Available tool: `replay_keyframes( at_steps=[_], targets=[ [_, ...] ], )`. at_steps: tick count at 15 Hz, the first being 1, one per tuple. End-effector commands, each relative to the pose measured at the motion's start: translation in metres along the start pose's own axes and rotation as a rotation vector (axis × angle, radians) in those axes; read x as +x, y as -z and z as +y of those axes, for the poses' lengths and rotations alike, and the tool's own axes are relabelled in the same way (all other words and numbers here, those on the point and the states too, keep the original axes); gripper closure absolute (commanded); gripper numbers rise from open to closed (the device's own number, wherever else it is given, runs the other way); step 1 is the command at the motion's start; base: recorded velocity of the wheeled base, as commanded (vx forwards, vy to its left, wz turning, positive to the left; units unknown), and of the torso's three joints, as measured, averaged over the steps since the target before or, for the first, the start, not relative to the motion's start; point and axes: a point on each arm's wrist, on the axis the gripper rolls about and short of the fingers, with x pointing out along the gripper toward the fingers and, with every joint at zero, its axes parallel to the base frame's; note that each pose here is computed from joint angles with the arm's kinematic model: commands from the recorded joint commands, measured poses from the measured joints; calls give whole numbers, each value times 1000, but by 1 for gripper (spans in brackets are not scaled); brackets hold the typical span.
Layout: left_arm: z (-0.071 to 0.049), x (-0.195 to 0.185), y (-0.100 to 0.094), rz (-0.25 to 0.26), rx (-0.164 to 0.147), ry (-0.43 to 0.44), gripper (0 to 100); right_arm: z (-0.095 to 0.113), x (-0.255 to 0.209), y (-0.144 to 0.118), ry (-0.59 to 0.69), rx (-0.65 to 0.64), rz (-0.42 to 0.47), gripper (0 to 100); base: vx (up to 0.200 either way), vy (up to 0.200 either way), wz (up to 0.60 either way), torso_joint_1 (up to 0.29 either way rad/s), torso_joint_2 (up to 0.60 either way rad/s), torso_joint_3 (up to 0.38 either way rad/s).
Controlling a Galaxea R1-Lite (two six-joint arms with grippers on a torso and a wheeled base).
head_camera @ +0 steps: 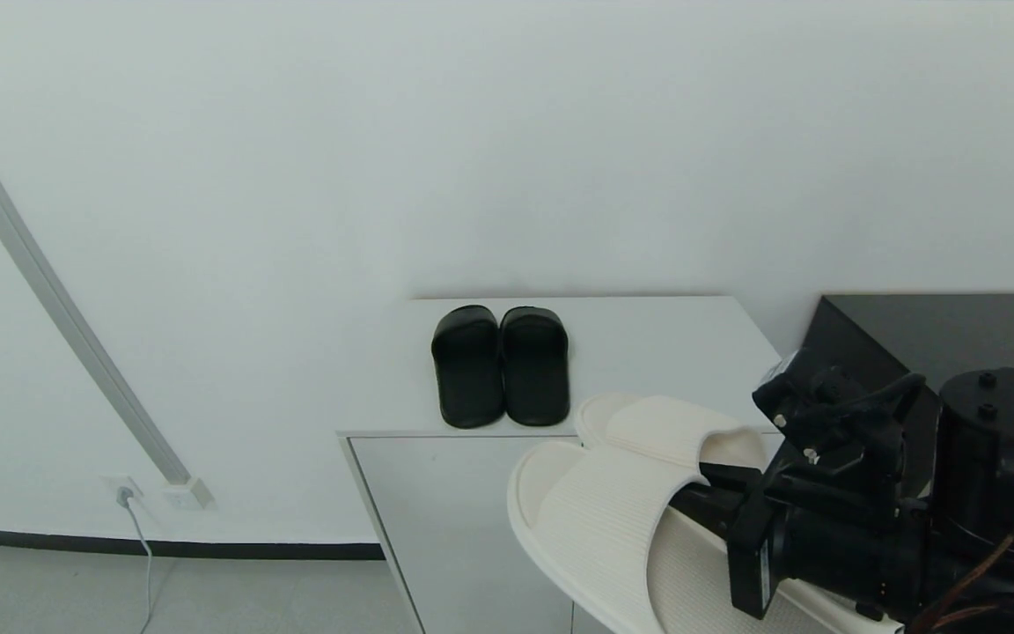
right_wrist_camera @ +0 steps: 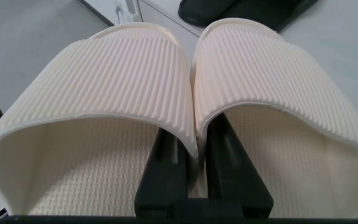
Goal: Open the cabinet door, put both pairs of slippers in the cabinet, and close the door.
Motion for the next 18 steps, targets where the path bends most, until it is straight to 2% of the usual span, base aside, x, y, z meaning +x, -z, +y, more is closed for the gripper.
replay_keyframes(
  at_steps=[1, 6, 14, 15, 18],
  targets=[
    [0, 0, 0, 0, 0, -1, 100, 0, 2, 2, -2, 0, 10, 100, 0, 0, 0, 0, 0, 0],
    [0, 0, 0, 0, -1, -1, 100, 0, 1, 3, -3, 1, 11, 100, 0, 0, 0, -52, 118, 66],
    [0, 0, 0, 1, 0, 1, 100, 1, -2, 6, -5, -1, 18, 100, 0, 0, 0, -211, 501, 282],
    [0, 0, 0, 1, 0, 2, 0, 1, -2, 7, -6, -1, 22, 100, 0, 0, 0, -222, 540, 305],
    [0, 0, 0, 1, -1, 1, 0, 1, -1, 9, -7, -2, 30, 100, 0, 0, 0, -204, 526, 310]
  ],
)
